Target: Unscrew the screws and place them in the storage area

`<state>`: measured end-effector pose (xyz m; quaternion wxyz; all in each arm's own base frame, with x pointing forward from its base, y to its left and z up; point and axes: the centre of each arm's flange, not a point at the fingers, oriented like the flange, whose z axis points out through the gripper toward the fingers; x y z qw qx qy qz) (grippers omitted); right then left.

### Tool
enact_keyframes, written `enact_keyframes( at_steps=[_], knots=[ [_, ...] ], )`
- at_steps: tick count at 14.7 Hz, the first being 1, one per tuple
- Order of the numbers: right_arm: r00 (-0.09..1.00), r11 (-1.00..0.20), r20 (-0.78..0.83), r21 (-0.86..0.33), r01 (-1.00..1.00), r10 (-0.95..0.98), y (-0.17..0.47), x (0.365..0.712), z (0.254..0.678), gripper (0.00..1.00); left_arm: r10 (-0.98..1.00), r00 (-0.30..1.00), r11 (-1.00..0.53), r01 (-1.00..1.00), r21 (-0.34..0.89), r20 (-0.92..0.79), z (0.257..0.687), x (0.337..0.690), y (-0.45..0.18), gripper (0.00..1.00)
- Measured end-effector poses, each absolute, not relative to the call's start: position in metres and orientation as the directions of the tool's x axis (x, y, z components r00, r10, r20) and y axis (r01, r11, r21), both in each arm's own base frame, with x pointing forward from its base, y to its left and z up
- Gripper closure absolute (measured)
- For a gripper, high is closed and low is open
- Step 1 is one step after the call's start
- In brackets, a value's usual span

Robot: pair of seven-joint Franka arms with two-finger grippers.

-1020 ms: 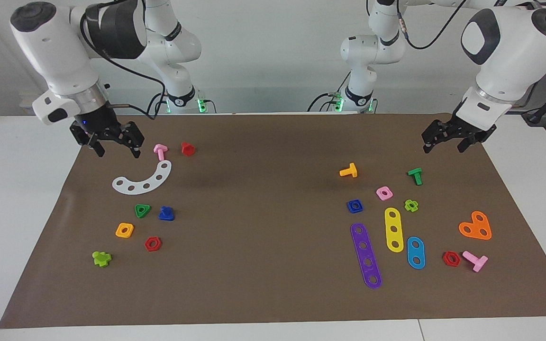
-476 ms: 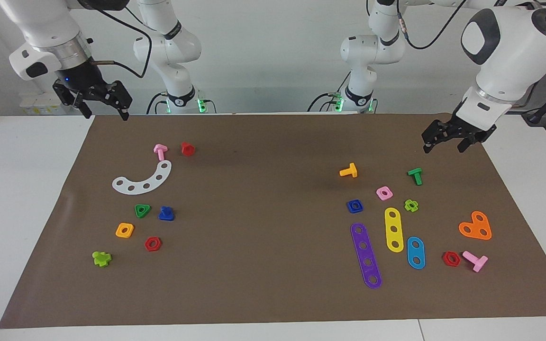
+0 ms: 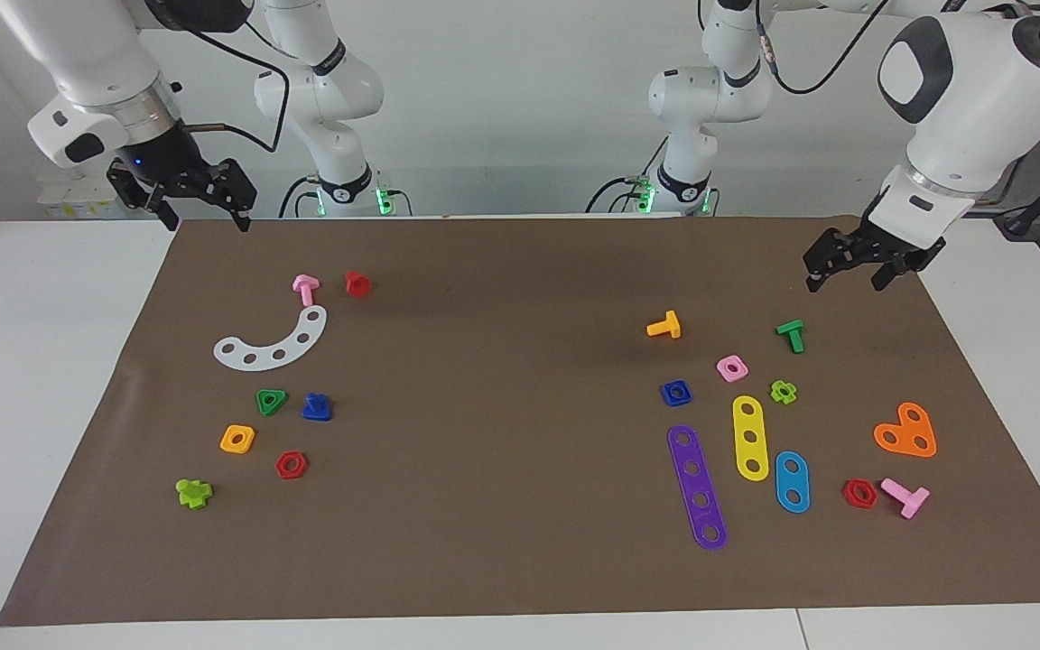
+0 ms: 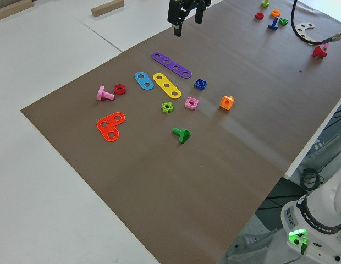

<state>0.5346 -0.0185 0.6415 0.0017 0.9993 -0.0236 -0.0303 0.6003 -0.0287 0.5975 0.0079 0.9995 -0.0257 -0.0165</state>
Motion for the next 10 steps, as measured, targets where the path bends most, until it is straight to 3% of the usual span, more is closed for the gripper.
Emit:
enact_keyframes(
  at_steps=[10],
  knots=[
    [0.997,-0.998,-0.058,0.039,-0.039,-0.041,-0.0187,0.5353,0.6393,0.0,-0.052,0.998,-0.999,-0.051,0.017,-0.033,0.5975,0.6003,-0.0287,0.0]
  ],
)
